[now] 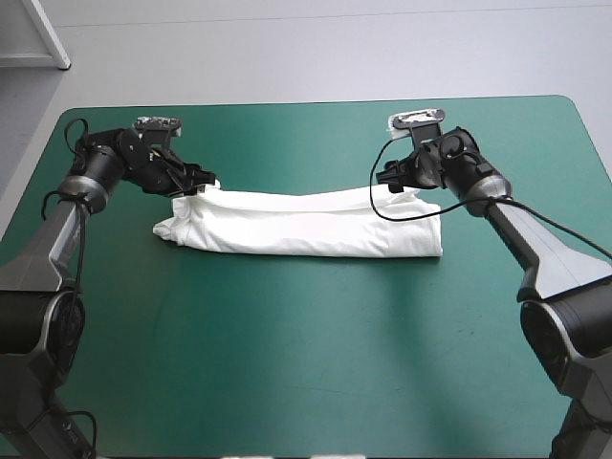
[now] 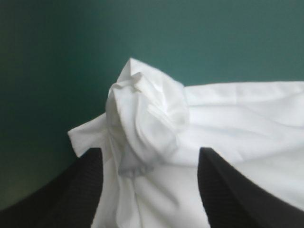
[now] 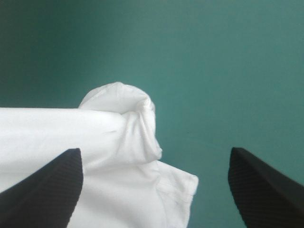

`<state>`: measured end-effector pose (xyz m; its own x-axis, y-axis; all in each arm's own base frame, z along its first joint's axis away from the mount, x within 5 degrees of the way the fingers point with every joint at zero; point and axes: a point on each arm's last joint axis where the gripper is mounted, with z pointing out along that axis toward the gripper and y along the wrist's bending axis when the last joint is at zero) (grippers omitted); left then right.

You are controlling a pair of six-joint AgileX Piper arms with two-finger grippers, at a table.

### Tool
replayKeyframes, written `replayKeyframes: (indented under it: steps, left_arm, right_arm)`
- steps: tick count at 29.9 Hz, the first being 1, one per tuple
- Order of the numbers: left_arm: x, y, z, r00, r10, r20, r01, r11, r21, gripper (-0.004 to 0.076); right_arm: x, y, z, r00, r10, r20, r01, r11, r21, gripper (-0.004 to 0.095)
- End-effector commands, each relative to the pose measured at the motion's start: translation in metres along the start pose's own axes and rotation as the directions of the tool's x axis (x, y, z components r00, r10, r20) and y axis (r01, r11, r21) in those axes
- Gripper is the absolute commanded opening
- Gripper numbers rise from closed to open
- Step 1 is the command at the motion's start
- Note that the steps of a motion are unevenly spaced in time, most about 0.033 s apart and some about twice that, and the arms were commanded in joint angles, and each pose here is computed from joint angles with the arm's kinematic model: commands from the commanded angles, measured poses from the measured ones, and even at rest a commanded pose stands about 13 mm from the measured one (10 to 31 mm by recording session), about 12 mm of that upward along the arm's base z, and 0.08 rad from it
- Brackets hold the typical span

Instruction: Fold the cloth

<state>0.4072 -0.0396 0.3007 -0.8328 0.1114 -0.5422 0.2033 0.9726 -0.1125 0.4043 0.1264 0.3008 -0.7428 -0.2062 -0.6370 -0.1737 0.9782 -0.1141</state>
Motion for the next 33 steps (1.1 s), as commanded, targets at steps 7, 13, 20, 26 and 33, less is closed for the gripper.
replayKeyframes:
  steps: [7, 13, 20, 26, 33]
  left_arm:
    - [-0.027, -0.038, -0.093, 0.982, -0.075, 0.172, 0.037, 0.976, 0.215, 0.0434]
    - [-0.016, -0.08, -0.068, 0.997, 0.003, 0.08, -0.025, 0.958, 0.285, 0.026]
    - [0.01, -0.136, -0.013, 0.994, 0.094, 0.048, -0.105, 0.939, 0.329, -0.001]
    - [0.025, -0.157, 0.033, 0.995, 0.1, 0.021, -0.102, 0.942, 0.321, -0.001]
    - [0.035, -0.171, 0.07, 0.991, 0.134, -0.002, -0.128, 0.949, 0.29, -0.001]
  right_arm:
    - [-0.014, -0.047, -0.08, 0.996, 0.031, 0.087, -0.039, 0.995, 0.087, 0.0794]
    - [0.005, -0.078, -0.069, 0.989, 0.13, -0.067, -0.132, 0.991, -0.022, 0.0694]
    - [0.018, -0.088, -0.067, 0.974, 0.15, -0.167, -0.175, 0.974, -0.144, 0.0657]
    - [0.02, -0.086, -0.067, 0.97, 0.15, -0.194, -0.183, 0.969, -0.166, 0.0657]
    - [0.02, -0.078, -0.06, 0.96, 0.177, -0.219, -0.229, 0.944, -0.237, 0.0657]
